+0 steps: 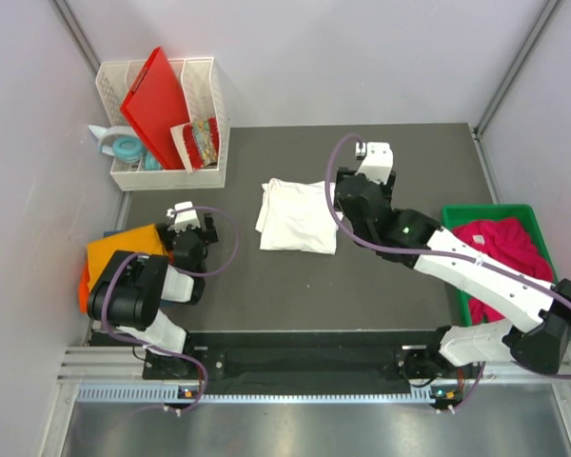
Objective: Fold and stack the t-shirts
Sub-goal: Put the neatly folded tshirt into the corner of the board with the left arm
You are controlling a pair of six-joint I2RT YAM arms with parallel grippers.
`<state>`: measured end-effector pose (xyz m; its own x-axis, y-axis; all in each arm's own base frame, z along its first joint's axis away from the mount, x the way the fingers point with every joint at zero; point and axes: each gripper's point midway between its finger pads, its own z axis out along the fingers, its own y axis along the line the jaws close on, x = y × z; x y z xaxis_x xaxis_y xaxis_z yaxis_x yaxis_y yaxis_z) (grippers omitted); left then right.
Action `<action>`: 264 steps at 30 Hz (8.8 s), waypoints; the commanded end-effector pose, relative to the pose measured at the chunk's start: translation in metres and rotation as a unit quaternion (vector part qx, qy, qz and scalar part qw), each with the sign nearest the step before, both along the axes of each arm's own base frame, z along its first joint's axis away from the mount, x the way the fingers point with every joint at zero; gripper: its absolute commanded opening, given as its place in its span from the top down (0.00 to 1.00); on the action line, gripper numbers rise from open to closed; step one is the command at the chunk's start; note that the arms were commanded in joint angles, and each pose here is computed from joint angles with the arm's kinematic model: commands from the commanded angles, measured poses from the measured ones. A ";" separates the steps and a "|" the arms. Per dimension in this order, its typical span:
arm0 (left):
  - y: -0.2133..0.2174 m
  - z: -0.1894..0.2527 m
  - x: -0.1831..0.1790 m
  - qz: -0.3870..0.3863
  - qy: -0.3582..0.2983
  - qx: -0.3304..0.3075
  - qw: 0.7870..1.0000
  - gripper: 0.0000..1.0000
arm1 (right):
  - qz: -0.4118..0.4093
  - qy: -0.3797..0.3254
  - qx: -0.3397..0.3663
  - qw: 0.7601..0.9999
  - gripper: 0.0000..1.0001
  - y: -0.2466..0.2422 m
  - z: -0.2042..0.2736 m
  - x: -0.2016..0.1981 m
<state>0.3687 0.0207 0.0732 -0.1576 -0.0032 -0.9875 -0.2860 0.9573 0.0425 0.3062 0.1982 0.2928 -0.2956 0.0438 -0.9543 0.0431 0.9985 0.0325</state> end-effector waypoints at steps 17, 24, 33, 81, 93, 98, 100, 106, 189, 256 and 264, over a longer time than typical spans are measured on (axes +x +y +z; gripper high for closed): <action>-0.040 0.053 0.065 -0.118 0.117 0.017 0.986 0.01 | -0.076 0.058 -0.056 0.994 0.38 -0.006 -0.048 0.009; -0.112 0.094 0.028 -0.292 0.239 -0.073 0.923 0.01 | 0.008 0.119 -0.014 0.993 0.38 0.024 -0.093 0.031; -0.156 0.102 -0.009 -0.351 0.339 -0.027 0.872 0.01 | 0.081 0.183 0.014 0.980 0.46 0.076 -0.145 0.077; -0.195 -0.013 0.064 -0.279 0.379 -0.135 0.872 0.01 | 0.057 0.336 0.053 0.939 0.89 0.098 -0.266 0.101; -0.236 -0.037 0.044 -0.305 0.409 -0.090 0.855 0.01 | 0.054 0.342 0.051 0.937 0.89 0.094 -0.273 0.096; -0.239 -0.048 0.041 -0.299 0.425 -0.079 0.850 0.01 | 0.054 0.342 0.051 0.937 0.89 0.094 -0.274 0.096; -0.237 -0.050 0.041 -0.296 0.428 -0.075 0.851 0.01 | 0.055 0.343 0.051 0.936 0.89 0.094 -0.274 0.096; -0.234 -0.056 0.037 -0.297 0.437 -0.068 0.846 0.24 | 0.056 0.342 0.053 0.937 0.88 0.094 -0.272 0.096; 0.024 0.188 -0.100 -0.080 0.224 0.065 0.969 1.00 | 0.008 0.209 0.069 0.976 0.15 0.006 -0.167 0.001; 0.151 0.172 -0.106 -0.121 0.141 -0.136 0.973 0.23 | 0.040 0.256 0.025 0.966 0.16 0.077 -0.213 -0.005; 0.084 0.095 -0.107 -0.196 0.252 -0.158 0.934 0.59 | 0.042 0.258 0.024 0.965 0.16 0.078 -0.213 -0.007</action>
<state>0.2737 0.1346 0.1999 -0.5682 -0.1383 -0.8112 0.0188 0.9833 -0.1809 0.2939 0.2621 0.0679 -0.7592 0.0183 -0.6506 -0.0113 0.9991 0.0413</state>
